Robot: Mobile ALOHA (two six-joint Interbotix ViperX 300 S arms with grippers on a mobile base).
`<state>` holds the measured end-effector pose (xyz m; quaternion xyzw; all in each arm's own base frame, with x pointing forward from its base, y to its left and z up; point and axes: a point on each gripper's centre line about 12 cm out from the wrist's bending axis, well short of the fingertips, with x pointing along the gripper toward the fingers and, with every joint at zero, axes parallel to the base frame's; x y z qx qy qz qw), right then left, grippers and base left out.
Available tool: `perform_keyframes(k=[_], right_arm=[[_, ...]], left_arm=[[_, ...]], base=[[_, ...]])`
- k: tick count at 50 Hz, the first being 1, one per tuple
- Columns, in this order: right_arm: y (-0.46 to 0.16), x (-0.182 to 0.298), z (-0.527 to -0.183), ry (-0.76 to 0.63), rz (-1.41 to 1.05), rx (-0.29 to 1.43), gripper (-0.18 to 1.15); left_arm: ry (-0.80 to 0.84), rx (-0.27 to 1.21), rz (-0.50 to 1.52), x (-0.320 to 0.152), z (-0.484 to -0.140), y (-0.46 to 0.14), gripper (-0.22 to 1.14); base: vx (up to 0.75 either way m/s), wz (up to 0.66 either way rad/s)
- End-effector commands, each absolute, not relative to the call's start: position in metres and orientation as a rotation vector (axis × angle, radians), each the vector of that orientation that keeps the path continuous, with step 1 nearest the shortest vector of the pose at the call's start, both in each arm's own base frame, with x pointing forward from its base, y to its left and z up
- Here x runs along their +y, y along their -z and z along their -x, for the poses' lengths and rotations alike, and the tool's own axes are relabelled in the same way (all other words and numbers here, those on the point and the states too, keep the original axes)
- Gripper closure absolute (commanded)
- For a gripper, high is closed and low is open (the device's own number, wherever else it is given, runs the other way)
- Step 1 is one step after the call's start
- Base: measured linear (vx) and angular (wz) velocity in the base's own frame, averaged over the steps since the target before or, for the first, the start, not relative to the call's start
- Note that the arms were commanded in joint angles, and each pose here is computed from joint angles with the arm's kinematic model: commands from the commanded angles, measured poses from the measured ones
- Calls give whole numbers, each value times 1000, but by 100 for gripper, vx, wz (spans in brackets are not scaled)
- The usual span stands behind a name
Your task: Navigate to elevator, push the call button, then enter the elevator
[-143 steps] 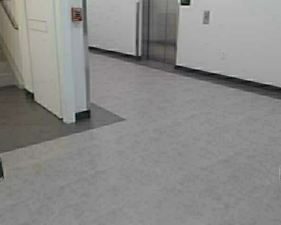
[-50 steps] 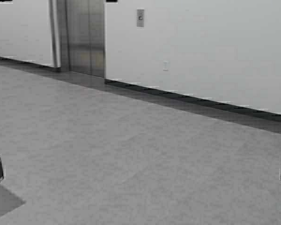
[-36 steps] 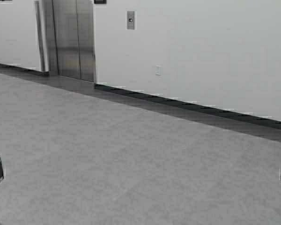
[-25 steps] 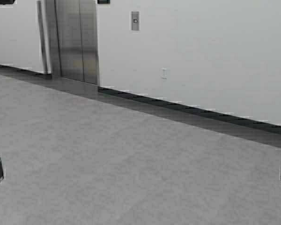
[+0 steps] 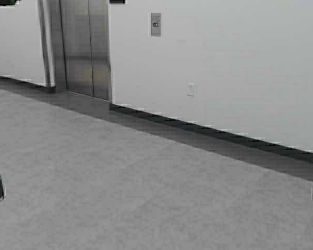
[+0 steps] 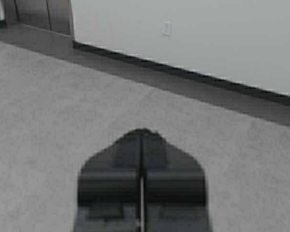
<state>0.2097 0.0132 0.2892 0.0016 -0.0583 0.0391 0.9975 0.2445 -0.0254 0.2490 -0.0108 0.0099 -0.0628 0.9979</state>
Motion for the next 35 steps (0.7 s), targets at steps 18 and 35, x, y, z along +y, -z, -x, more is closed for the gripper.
perform_keyframes(k=[18, 35], right_arm=[[-295, 13, -205, -80, 1, -152, 92], [-289, 13, -201, -81, 2, -143, 92]], left_arm=[[126, 13, 16, -26, -250, -252, 89], [127, 28, 22, -26, -254, -250, 89]], base=[[79, 10], [75, 15]])
